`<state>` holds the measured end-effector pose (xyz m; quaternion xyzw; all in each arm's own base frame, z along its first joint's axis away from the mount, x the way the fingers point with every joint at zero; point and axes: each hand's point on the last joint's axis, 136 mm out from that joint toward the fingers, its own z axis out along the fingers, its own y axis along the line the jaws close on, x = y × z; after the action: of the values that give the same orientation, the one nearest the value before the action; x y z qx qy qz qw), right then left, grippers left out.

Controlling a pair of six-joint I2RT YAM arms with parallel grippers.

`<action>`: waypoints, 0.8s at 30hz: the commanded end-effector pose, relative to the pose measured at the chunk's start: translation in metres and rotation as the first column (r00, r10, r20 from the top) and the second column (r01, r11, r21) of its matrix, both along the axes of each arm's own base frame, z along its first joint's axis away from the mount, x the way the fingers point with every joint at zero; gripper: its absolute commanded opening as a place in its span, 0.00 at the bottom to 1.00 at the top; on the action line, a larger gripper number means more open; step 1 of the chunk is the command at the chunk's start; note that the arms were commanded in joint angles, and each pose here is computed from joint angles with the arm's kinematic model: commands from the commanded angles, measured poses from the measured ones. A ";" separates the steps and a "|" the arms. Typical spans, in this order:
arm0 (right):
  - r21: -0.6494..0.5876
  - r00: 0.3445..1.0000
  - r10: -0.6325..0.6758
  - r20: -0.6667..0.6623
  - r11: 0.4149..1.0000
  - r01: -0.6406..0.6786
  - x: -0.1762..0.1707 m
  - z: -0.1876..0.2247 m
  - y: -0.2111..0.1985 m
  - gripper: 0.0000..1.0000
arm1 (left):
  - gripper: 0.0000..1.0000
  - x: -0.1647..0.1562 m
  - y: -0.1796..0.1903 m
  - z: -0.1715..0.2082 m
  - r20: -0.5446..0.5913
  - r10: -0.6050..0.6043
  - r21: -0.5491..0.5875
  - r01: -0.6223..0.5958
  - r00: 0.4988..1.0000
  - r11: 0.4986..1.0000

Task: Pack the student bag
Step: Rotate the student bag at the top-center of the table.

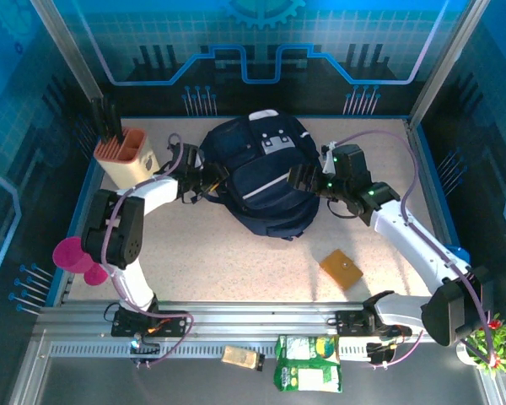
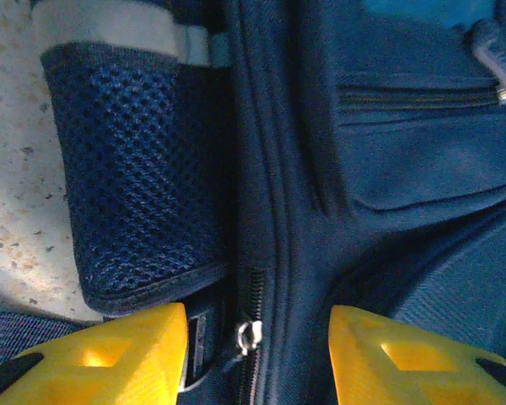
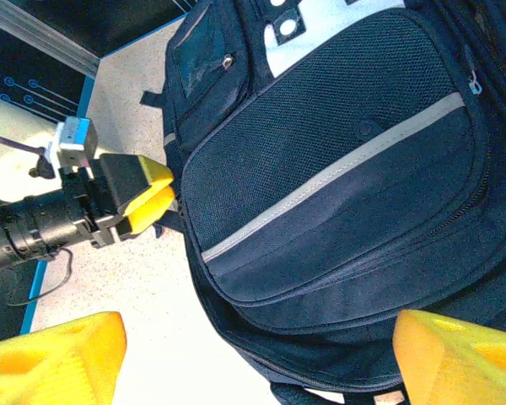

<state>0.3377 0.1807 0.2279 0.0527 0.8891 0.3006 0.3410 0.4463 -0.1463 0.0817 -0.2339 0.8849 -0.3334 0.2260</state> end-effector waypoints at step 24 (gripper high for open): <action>0.021 0.992 -0.012 -0.127 1.000 0.014 -0.009 -0.051 0.007 0.83 | 0.16 0.026 -0.023 0.001 0.075 -0.160 -0.075 0.166 0.984 0.983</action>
<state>0.3298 0.1814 0.1883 0.0755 0.9027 0.3012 0.2977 0.4670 -0.1660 0.0727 -0.1718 0.8848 -0.3748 0.2172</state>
